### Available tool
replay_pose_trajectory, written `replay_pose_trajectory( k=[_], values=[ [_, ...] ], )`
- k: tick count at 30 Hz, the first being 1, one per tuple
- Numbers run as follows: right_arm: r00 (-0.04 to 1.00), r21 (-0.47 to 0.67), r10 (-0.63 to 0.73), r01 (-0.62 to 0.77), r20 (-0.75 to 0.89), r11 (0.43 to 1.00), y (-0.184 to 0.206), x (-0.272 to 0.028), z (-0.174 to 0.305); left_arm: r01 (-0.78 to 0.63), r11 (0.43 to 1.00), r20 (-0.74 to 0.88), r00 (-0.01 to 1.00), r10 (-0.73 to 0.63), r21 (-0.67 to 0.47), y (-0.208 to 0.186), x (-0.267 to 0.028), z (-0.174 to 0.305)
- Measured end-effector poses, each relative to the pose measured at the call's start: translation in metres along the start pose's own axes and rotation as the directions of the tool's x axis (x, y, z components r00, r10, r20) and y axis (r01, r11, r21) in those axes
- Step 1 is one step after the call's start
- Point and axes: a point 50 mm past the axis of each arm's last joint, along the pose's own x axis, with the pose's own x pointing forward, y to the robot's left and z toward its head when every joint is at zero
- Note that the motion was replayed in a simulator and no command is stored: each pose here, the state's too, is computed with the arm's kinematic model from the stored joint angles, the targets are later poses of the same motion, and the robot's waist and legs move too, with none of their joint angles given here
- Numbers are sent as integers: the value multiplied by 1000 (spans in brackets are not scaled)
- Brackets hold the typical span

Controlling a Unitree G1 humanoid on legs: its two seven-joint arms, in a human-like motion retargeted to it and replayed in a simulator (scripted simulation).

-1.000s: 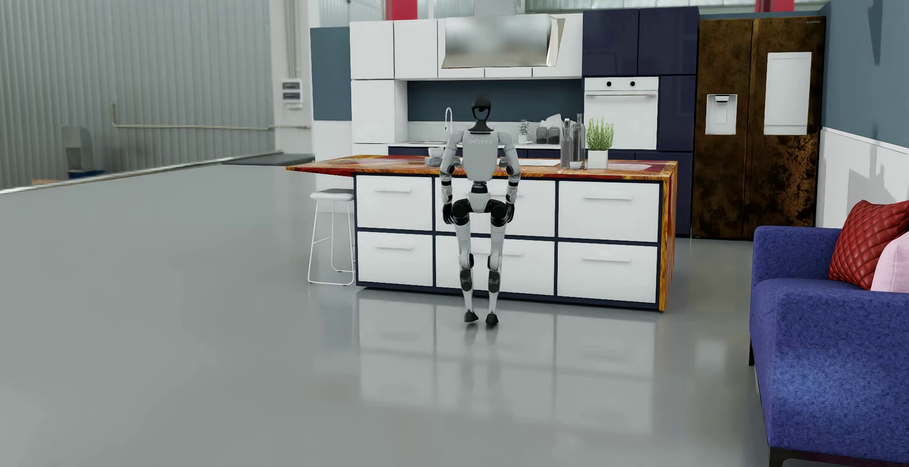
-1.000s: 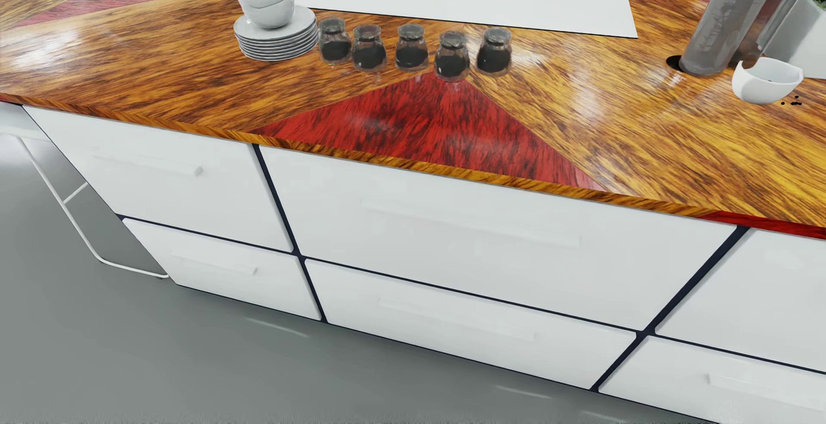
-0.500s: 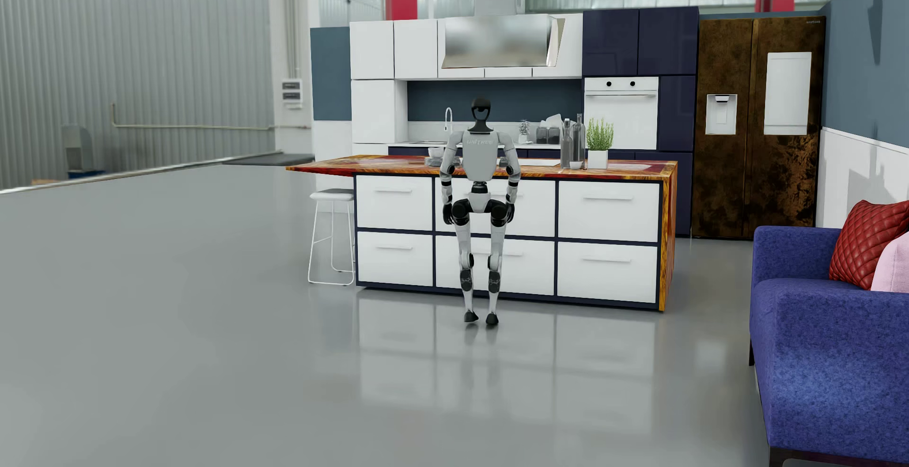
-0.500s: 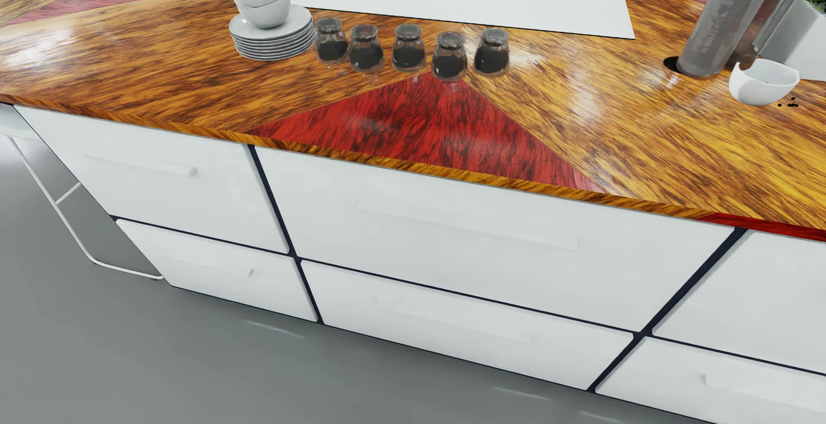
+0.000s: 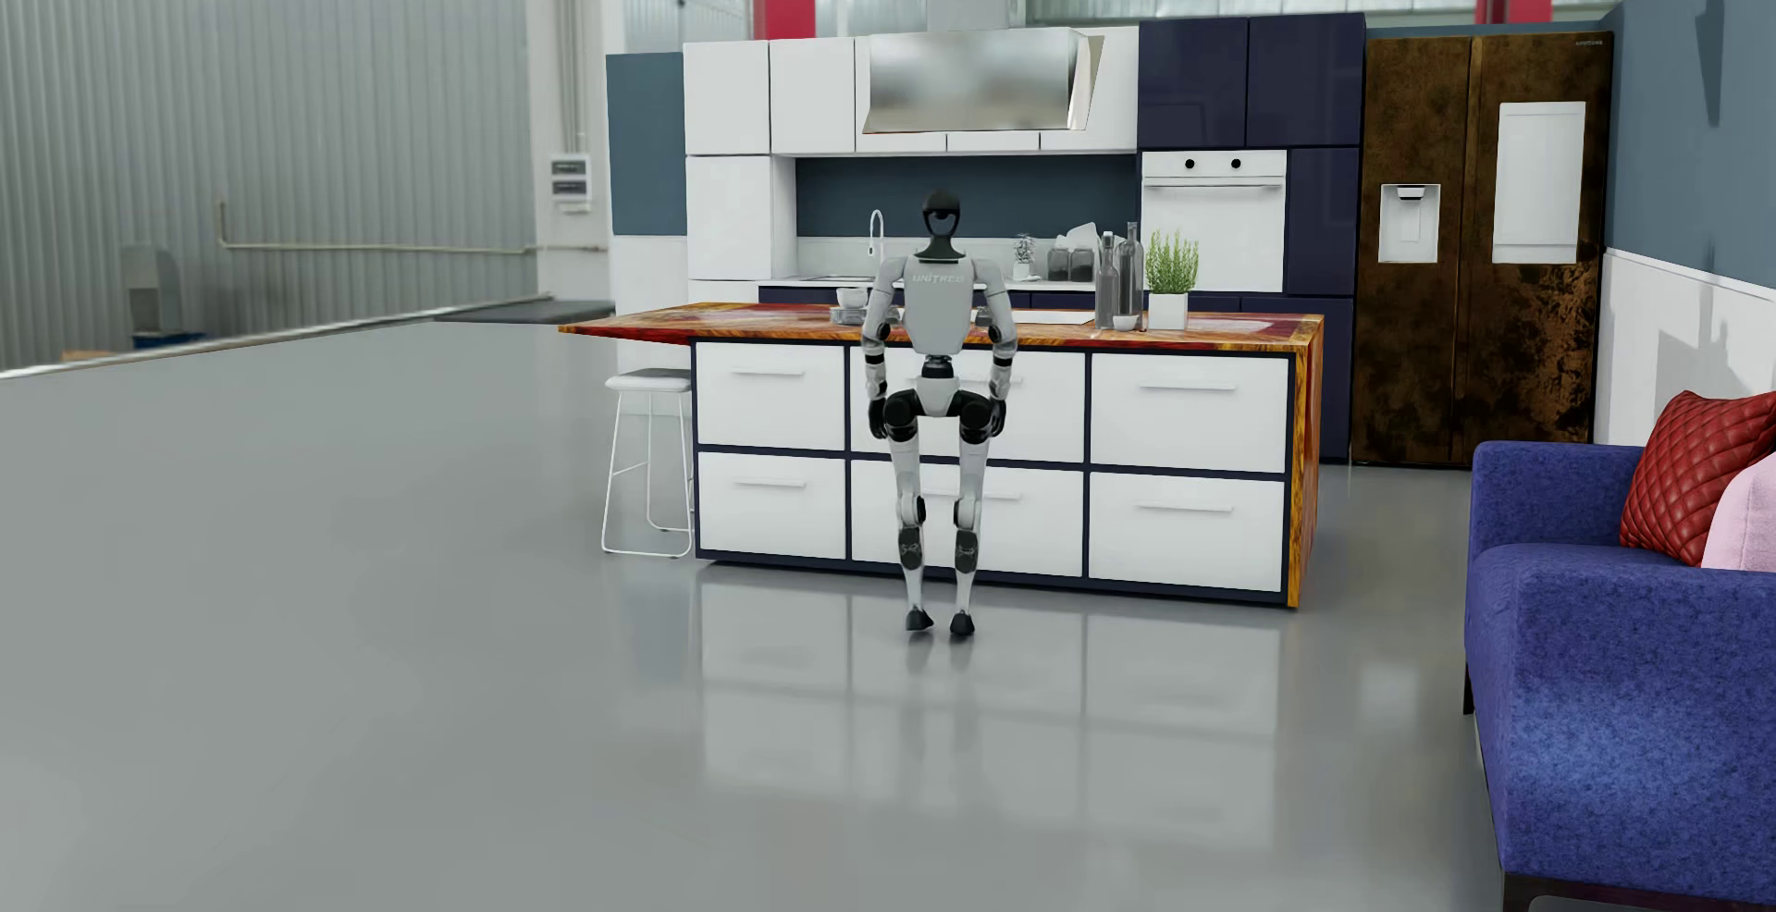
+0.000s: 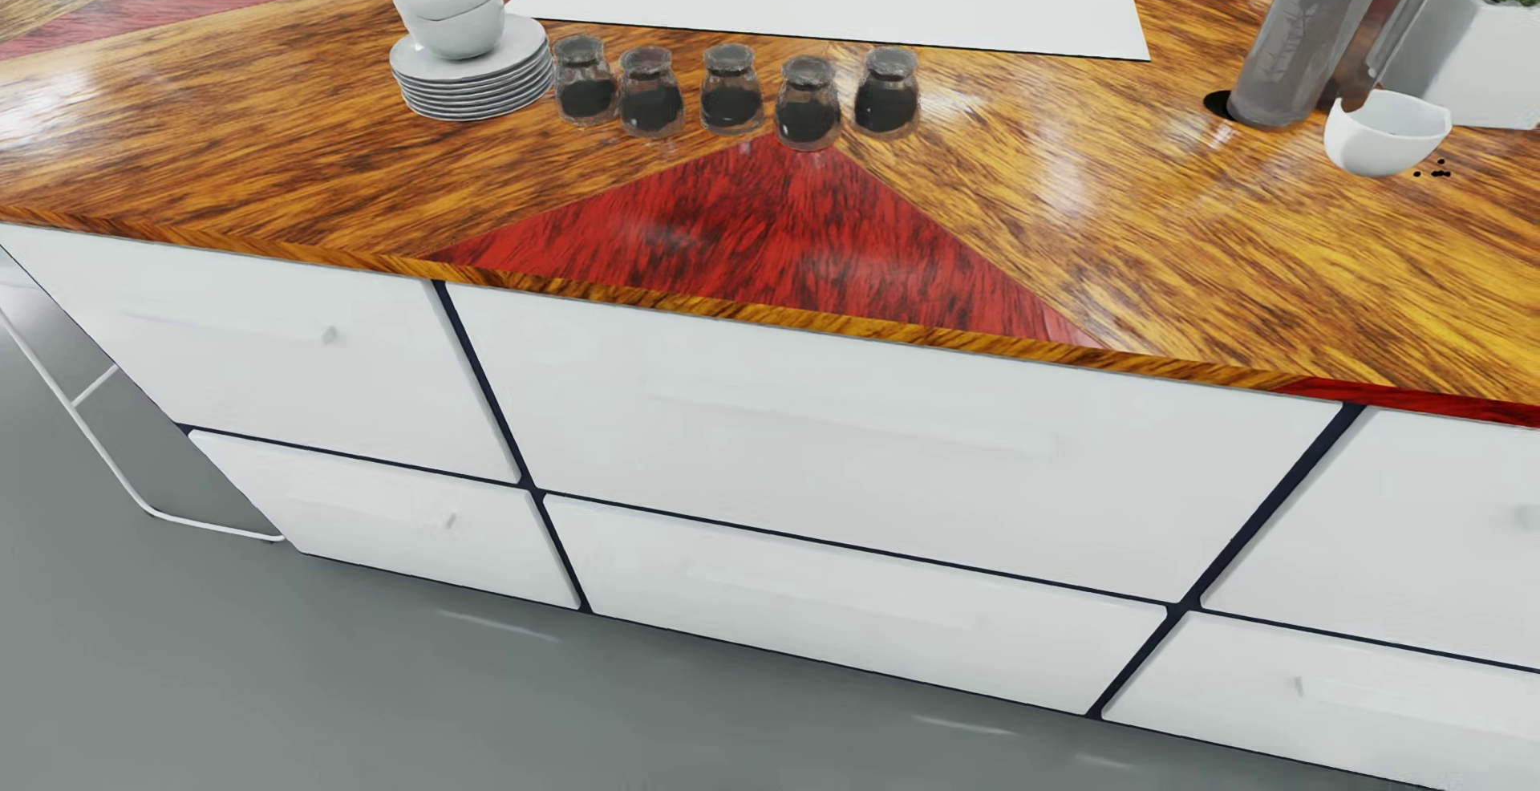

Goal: Go to the corner

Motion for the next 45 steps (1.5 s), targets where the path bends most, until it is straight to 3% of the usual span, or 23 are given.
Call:
replay_pose_trajectory(
  k=[13, 33, 45],
  values=[
    [1000, -24, -11, 11, 3, 1000, -7, 0, 1, 51, 995, 35, 998, -55, 91, -13, 0, 9],
    [1000, -28, -5, 5, -9, 1000, -5, -1, -3, 54, 995, 29, 998, -57, 89, -14, -1, 6],
    [997, -68, -71, 72, 17, 995, -36, 3, 11, 116, 986, 47, 991, -122, 120, -36, -4, 5]
  ],
)
